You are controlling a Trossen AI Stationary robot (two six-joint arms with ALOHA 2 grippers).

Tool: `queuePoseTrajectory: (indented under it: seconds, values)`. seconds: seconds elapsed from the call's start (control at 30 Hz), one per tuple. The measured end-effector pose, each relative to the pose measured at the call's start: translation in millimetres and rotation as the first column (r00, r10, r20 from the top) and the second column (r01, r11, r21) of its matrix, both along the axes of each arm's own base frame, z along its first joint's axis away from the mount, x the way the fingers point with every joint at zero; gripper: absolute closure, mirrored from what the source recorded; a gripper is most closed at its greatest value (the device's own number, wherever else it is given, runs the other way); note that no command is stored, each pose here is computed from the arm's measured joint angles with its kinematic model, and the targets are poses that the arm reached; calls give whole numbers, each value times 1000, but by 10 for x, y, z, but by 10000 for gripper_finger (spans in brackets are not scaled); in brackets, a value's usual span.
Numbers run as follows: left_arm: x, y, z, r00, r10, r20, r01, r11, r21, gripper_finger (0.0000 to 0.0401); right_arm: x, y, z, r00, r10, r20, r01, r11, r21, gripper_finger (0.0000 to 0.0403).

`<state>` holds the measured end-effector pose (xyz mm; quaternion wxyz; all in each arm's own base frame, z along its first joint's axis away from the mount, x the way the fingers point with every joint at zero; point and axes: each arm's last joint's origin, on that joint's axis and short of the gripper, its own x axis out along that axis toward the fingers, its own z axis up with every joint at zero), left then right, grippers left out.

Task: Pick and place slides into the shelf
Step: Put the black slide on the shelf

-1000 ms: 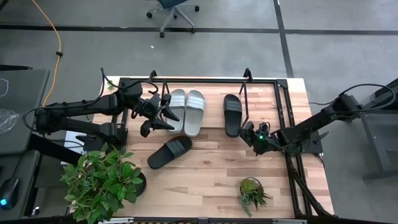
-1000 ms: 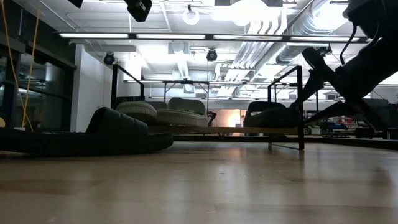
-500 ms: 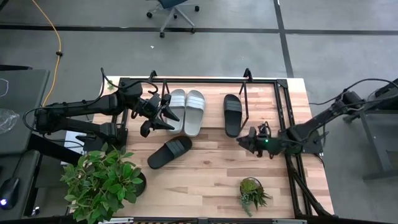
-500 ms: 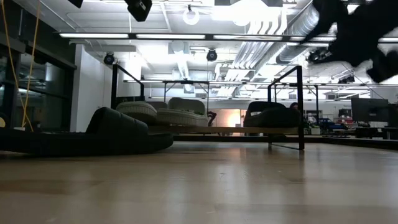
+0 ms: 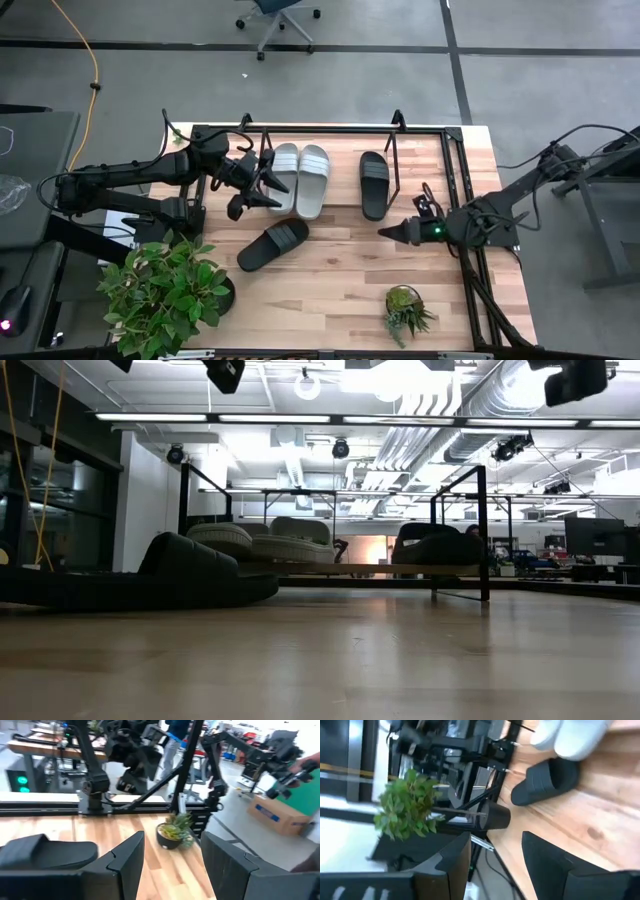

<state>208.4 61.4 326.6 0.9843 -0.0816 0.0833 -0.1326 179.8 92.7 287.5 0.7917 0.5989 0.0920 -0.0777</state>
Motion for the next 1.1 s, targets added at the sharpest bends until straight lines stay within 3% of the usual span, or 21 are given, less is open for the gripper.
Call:
queuePoseTrajectory:
  seconds: [0.3,0.57,0.7,0.97,1.1]
  values:
    - [-4,10,-47,999,35,-39,-34,999,29,217,46,40,-62,995,86,-59,-95,977,-191,235]
    - [-78,-95,-281,957,-52,-285,37,998,-58,226,167,113,-215,987,98,-131,-132,949,-288,235]
    - [-113,-169,-370,923,-75,-377,60,997,-53,253,193,130,-230,986,103,-131,-139,941,-309,235]
    - [-100,-410,-405,885,-176,-431,145,984,-104,322,198,115,-218,993,49,-112,-84,939,-333,235]
    - [-128,-500,-469,834,-114,-540,48,990,-134,354,212,114,-172,998,18,-60,-36,947,-319,235]
